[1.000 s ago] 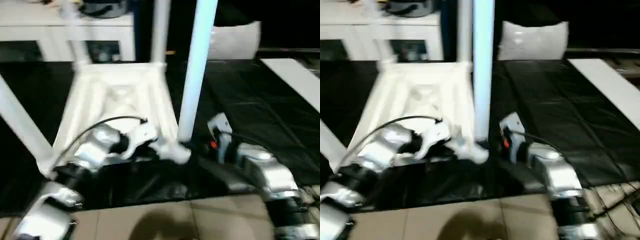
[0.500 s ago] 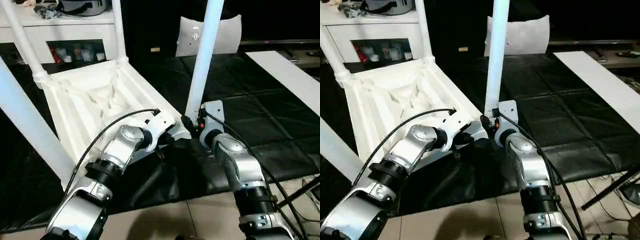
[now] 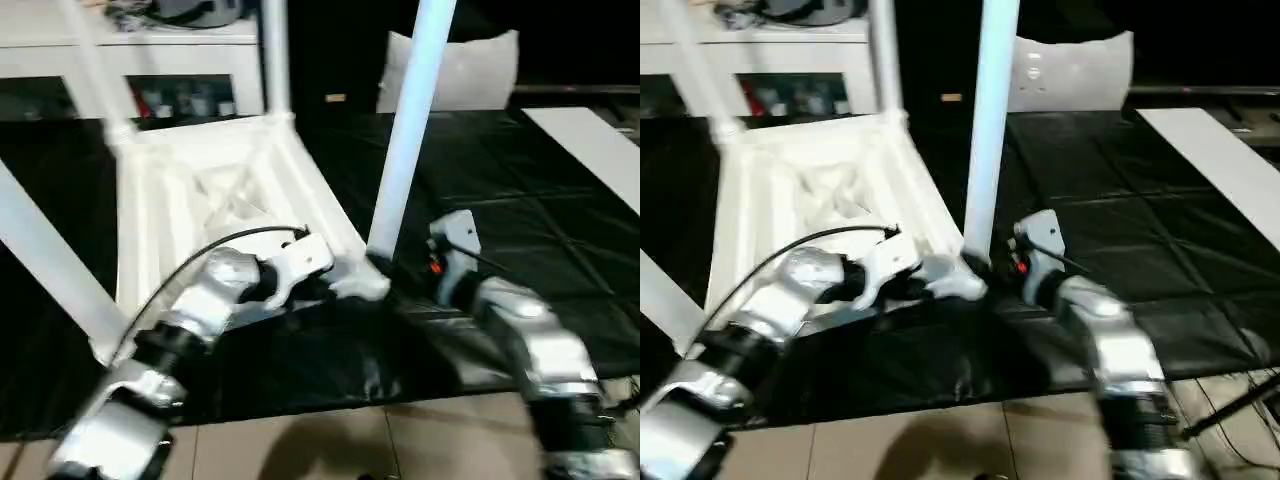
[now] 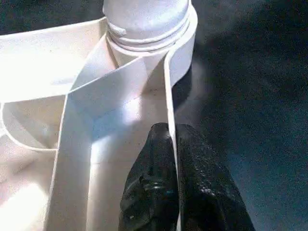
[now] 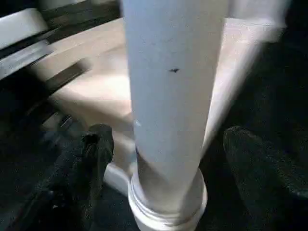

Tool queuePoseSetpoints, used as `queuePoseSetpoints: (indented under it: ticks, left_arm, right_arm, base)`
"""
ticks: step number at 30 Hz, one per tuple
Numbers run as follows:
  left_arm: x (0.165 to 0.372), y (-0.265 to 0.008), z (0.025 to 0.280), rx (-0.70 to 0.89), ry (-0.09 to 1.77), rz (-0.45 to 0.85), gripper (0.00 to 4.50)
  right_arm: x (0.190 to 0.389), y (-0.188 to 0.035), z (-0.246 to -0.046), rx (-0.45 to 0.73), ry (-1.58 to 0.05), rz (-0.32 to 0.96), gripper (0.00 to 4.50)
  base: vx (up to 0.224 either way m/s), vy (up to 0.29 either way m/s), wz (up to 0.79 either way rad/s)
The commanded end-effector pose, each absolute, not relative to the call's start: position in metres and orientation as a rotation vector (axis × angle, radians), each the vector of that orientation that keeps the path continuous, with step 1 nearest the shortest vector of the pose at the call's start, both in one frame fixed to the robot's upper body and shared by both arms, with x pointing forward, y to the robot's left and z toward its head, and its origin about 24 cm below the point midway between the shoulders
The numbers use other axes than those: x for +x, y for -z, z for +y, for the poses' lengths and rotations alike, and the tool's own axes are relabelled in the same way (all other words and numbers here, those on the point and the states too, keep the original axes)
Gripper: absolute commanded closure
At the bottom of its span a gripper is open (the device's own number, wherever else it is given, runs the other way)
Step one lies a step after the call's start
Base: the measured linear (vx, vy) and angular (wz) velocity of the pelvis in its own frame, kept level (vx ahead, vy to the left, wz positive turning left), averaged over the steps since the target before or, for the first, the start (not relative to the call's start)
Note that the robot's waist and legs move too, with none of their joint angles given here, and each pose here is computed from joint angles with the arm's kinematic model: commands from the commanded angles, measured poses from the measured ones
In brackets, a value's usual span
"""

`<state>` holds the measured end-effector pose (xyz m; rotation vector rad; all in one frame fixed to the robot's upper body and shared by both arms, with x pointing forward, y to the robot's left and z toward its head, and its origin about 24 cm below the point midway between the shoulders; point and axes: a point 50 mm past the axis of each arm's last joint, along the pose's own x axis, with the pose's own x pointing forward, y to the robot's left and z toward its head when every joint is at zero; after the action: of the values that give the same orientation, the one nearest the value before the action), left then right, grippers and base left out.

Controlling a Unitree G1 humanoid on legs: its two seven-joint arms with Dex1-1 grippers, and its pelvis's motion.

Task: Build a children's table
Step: Rotate leg to tighten

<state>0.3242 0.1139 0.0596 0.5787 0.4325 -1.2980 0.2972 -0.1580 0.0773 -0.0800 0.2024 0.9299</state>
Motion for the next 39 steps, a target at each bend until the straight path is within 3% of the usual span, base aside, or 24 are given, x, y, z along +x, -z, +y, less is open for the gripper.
queuePoseSetpoints:
  ticks: [1, 4, 6, 23, 37, 39]
  left_arm:
    - [0.317, -0.070, 0.103, 0.675, 1.457, 0.372, 4.50]
    - [0.313, -0.069, 0.107, 0.709, 1.510, 0.384, 4.50]
    - [0.309, -0.069, 0.111, 0.729, 1.567, 0.392, 4.50]
    - [0.302, -0.069, 0.121, 0.772, 1.679, 0.422, 4.50]
    - [0.303, -0.069, 0.121, 0.760, 1.667, 0.432, 4.50]
    - [0.307, -0.070, 0.119, 0.706, 1.591, 0.436, 4.50]
  right_arm:
    - [0.291, -0.079, -0.158, -0.120, -1.072, 0.203, 0.57]
    - [0.286, -0.078, -0.162, -0.125, -1.187, 0.243, 0.57]
    - [0.287, -0.077, -0.164, -0.141, -1.255, 0.267, 0.84]
    - [0.290, -0.078, -0.161, -0.091, -1.439, 0.328, 2.44]
    - [0.286, -0.078, -0.159, -0.052, -1.476, 0.345, 2.62]
    - [0.287, -0.078, -0.153, -0.014, -1.426, 0.320, 2.62]
  base:
    - [0.000, 0.000, 0.00]
    - [0.000, 0.000, 0.00]
    - [0.000, 0.000, 0.00]
    - [0.000, 0.000, 0.00]
    - [0.000, 0.000, 0.00]
    - [0.000, 0.000, 0.00]
